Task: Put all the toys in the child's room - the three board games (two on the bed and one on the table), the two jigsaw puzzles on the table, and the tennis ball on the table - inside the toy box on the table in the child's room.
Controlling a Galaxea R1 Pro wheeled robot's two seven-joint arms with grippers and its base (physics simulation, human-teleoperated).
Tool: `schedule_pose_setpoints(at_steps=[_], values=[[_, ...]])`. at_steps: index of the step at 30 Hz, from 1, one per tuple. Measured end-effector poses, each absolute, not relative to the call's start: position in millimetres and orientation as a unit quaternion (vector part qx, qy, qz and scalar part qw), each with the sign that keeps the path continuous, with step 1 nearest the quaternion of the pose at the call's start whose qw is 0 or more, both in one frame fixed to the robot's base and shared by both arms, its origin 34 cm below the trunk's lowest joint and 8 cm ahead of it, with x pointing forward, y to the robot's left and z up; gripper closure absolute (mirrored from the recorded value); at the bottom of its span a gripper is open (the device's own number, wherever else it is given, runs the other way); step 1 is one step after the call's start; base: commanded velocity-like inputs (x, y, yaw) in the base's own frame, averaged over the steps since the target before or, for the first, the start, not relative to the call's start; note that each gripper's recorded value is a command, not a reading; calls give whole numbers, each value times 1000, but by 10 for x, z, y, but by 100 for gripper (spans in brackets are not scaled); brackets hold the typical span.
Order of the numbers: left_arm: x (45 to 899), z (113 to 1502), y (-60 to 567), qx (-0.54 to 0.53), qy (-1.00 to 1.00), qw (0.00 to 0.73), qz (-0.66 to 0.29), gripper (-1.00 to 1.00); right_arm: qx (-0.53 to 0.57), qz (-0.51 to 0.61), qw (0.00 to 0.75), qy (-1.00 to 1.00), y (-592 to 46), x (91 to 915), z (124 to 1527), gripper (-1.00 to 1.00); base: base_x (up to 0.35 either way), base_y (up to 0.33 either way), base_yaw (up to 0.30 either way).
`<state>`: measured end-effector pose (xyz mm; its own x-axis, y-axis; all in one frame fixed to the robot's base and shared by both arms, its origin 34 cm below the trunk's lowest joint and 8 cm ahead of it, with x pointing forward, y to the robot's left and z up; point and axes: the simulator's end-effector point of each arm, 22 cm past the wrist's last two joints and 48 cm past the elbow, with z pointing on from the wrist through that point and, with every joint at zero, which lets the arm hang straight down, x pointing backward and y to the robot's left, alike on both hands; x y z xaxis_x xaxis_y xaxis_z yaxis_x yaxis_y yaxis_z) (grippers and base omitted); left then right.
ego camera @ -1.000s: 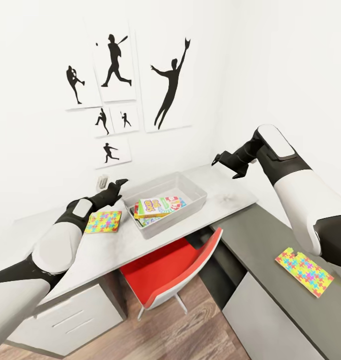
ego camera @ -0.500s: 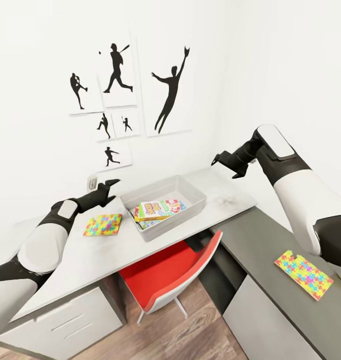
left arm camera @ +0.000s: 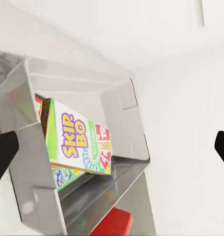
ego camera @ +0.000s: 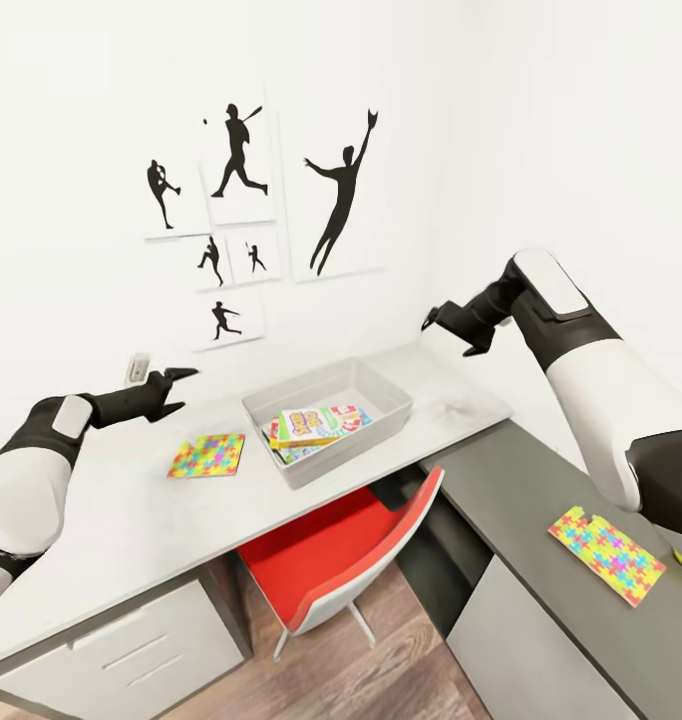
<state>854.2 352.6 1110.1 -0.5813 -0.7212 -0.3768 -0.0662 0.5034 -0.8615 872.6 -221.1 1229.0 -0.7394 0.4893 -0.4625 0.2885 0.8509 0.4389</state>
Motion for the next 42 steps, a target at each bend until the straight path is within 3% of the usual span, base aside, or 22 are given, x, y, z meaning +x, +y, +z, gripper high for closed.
schedule_pose_setpoints(at_steps=[16,30,38,42], values=[[8017,11142,4557,-235,839,356,-338,-100,186,188,347,900,-2138,8688,12858,-100,-4,0,0],[7613,10877,4933,-264,852,326,-314,-100,154,190,350,904,-1993,8514,12768,-100,0,0,0],[7288,10626,4948,-260,840,317,-355,-100,136,195,378,895,-1920,8480,12970,-100,-119,0,0],[7039,10766,5124,-232,827,349,-375,-100,127,197,389,891,-1885,8458,13064,-100,-62,0,0]])
